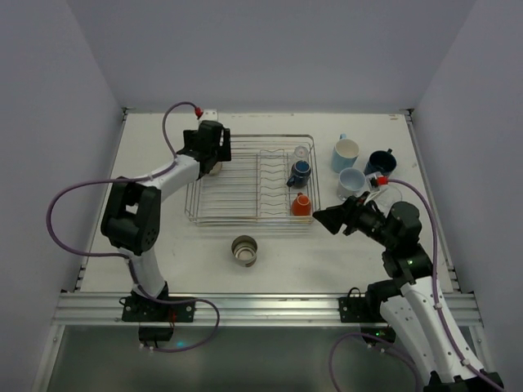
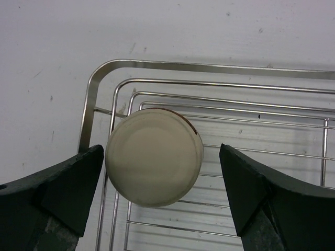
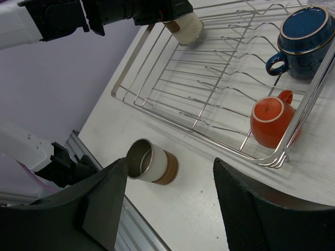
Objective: Unload the cups from the dish rack
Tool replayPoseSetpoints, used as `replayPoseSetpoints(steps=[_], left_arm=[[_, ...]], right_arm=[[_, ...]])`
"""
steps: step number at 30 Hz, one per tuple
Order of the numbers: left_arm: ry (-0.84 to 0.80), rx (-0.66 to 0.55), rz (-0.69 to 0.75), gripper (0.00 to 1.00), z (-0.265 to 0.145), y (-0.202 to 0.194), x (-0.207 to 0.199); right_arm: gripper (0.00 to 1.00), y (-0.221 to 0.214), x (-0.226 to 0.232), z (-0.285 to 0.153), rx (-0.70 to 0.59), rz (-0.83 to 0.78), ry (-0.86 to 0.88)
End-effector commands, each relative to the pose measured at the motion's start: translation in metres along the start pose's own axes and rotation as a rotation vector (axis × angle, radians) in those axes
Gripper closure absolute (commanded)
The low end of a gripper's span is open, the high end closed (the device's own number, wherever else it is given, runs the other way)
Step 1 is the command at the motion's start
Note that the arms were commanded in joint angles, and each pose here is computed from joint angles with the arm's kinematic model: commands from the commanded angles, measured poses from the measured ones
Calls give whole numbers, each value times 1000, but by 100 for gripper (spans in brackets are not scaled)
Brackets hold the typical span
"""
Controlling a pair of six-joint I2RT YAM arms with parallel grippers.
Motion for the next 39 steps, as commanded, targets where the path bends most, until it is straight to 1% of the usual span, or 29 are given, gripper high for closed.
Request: replayPoseSetpoints(steps=[1, 5, 9, 10, 11, 12, 13, 14, 15, 16, 17, 18, 19, 20, 21, 22, 23, 24, 25, 26, 27, 28, 29, 31, 32, 34, 35, 39], left_arm=[[-44, -58, -29, 6, 8, 17, -9], [-66, -42, -29, 11, 13, 11, -11], [-77, -35, -25, 29, 13, 8, -11], [-91, -50, -34, 40, 11, 11, -12], [-117, -68, -51, 45, 8, 16, -15], [-139, -86, -68, 49, 0, 24, -17], [-155, -91, -78, 56, -5, 26, -17], [-193, -90, -95, 58, -12, 29, -21], [-232, -114, -120, 60, -27, 41, -22], [-263, -121, -136, 63, -36, 46, -24], [-332, -132, -175, 65, -54, 52, -25], [-369, -131, -196, 66, -64, 53, -25], [-391, -111, -209, 69, -70, 44, -21], [-477, -132, -263, 70, -94, 54, -23], [-521, -124, -283, 73, -104, 52, -22], [-551, -93, -295, 73, -110, 37, -17], [-682, -96, -339, 74, -136, 44, -21], [-744, -75, -360, 75, -147, 38, -21], [-790, -26, -375, 76, -151, 18, -15], [-962, -29, -413, 76, -181, 24, -21], [-1021, -2, -434, 76, -191, 16, -22], [-1055, 41, -452, 76, -196, -2, -18], [-1173, 39, -480, 76, -223, 0, -22], [-1217, 71, -503, 76, -235, -16, -20], [-1279, 65, -521, 76, -252, -16, -21], [-1310, 84, -542, 76, -260, -25, -18], [-1357, 77, -566, 76, -271, -23, -18], [-1419, 88, -603, 76, -284, -28, -13]], right_arm=[[32, 17, 10, 1, -36, -20, 48], [32, 19, 11, 2, -35, -18, 46], [32, 18, 11, 5, -35, -7, 44], [32, 17, 12, 6, -29, 4, 52], [32, 19, 13, 7, -40, 2, 59], [32, 17, 13, 9, -40, 10, 61], [31, 16, 15, 12, -30, 18, 72], [31, 17, 17, 14, -35, 22, 84], [30, 18, 19, 16, -35, 26, 93], [27, 18, 23, 20, -35, 27, 104], [26, 23, 27, 24, -65, 28, 126], [24, 25, 29, 26, -75, 29, 137], [19, 27, 35, 29, -86, 43, 155], [16, 30, 37, 34, -109, 38, 173], [14, 32, 40, 37, -119, 38, 185], [11, 32, 45, 41, -122, 51, 204], [9, 35, 48, 46, -135, 51, 221], [8, 36, 50, 49, -142, 55, 230], [7, 35, 56, 52, -143, 68, 250], [6, 37, 57, 58, -163, 69, 258], [5, 39, 60, 61, -172, 73, 272], [5, 38, 66, 64, -173, 78, 297], [5, 45, 70, 67, -214, 88, 308], [6, 42, 78, 77, -204, 99, 330], [7, 45, 81, 84, -214, 102, 326], [10, 46, 91, 90, -211, 99, 346], [11, 45, 93, 93, -207, 101, 348], [14, 43, 103, 105, -196, 114, 352]])
Point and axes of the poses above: each gripper's point midway between its finger pads, its own z axis out along the fingers, its own x axis along the line the jaws close on, y = z × x, the point moved 8 cm from there along -z, back along the fingers, and after that the axes turned 15 degrees about -z, right-handed, at the moved point
